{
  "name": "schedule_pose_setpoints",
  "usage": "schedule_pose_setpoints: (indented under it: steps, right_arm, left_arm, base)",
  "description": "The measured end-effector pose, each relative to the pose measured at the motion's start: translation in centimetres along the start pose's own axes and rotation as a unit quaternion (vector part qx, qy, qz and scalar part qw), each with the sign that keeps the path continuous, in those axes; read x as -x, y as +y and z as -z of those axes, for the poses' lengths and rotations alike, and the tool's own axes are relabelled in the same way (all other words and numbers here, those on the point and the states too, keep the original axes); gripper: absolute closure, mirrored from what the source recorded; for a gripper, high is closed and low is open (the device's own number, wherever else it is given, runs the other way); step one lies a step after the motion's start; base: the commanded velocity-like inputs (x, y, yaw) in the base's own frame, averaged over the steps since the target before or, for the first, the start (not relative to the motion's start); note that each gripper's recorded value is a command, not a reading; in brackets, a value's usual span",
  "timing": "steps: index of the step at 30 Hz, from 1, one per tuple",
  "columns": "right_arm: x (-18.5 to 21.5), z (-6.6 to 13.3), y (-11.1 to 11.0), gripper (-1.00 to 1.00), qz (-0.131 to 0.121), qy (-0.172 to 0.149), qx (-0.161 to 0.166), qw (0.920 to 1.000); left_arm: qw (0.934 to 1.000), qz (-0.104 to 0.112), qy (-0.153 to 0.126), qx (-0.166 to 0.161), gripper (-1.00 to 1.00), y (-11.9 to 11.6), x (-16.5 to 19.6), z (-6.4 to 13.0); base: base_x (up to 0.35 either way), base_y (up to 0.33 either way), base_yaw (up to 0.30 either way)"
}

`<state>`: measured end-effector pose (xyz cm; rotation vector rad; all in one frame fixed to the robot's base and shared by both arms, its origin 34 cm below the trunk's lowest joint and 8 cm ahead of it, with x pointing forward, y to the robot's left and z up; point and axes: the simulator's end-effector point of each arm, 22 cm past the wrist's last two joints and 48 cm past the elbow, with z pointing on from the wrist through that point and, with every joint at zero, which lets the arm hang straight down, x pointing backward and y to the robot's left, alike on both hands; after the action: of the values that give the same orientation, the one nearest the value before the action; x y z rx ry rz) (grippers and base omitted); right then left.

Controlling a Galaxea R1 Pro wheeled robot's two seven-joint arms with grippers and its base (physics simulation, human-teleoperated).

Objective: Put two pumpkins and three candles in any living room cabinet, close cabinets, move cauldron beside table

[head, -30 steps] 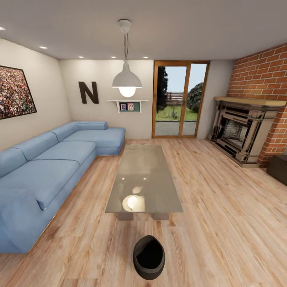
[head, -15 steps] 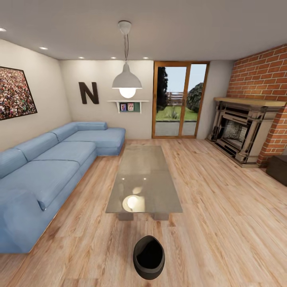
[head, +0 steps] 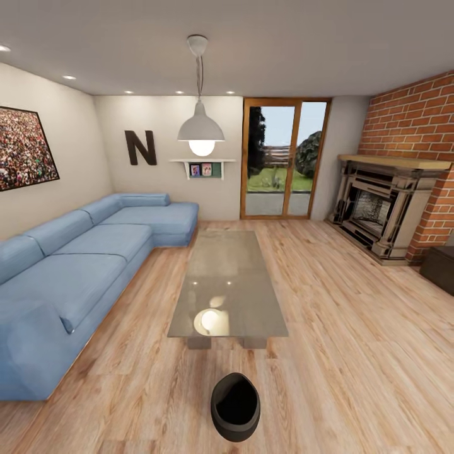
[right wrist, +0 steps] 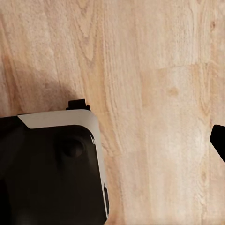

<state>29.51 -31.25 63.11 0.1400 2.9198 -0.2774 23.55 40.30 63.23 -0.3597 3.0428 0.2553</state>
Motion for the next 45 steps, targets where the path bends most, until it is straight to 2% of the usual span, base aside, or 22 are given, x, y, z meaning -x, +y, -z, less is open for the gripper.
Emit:
schedule_pose_setpoints:
  steps: [2, 7, 12, 16, 25, 45]
  right_arm:
    - [-0.1, 0.1, 0.0, -1.00, 0.000, 0.001, 0.000, 1.0000]
    - [-0.9, 0.5, -0.2, -1.00, 0.001, 0.005, 0.000, 1.0000]
    - [-1.4, 0.6, -0.3, -1.00, 0.002, 0.008, -0.001, 1.0000]
    - [-1.5, 0.6, -0.3, -1.00, 0.001, 0.009, -0.004, 1.0000]
    - [-1.5, 0.7, 0.2, -1.00, -0.001, 0.008, 0.000, 1.0000]
    - [-1.5, 0.7, 0.1, -1.00, -0.001, 0.009, 0.000, 1.0000]
  left_arm:
    - [0.9999, -0.001, -0.011, 0.000, -1.00, 0.0, 0.2, 0.1]
    - [0.9998, -0.001, -0.020, 0.001, -1.00, 0.3, -0.1, 0.4]
    - [0.9978, -0.001, -0.066, 0.002, -1.00, 0.6, 0.8, 0.6]
    - [0.9968, -0.002, -0.080, 0.001, -1.00, 0.5, 1.2, 0.7]
    - [0.9952, -0.002, -0.097, -0.006, -1.00, -0.2, 2.4, 0.8]
    - [0.9949, -0.001, -0.100, -0.009, -1.00, -0.6, 2.7, 0.9]
  base:
    - [0.000, 0.000, 0.000]
    - [0.000, 0.000, 0.000]
    - [0.000, 0.000, 0.000]
    - [0.000, 0.000, 0.000]
    - [0.000, 0.000, 0.000]
    - [0.000, 0.000, 0.000]
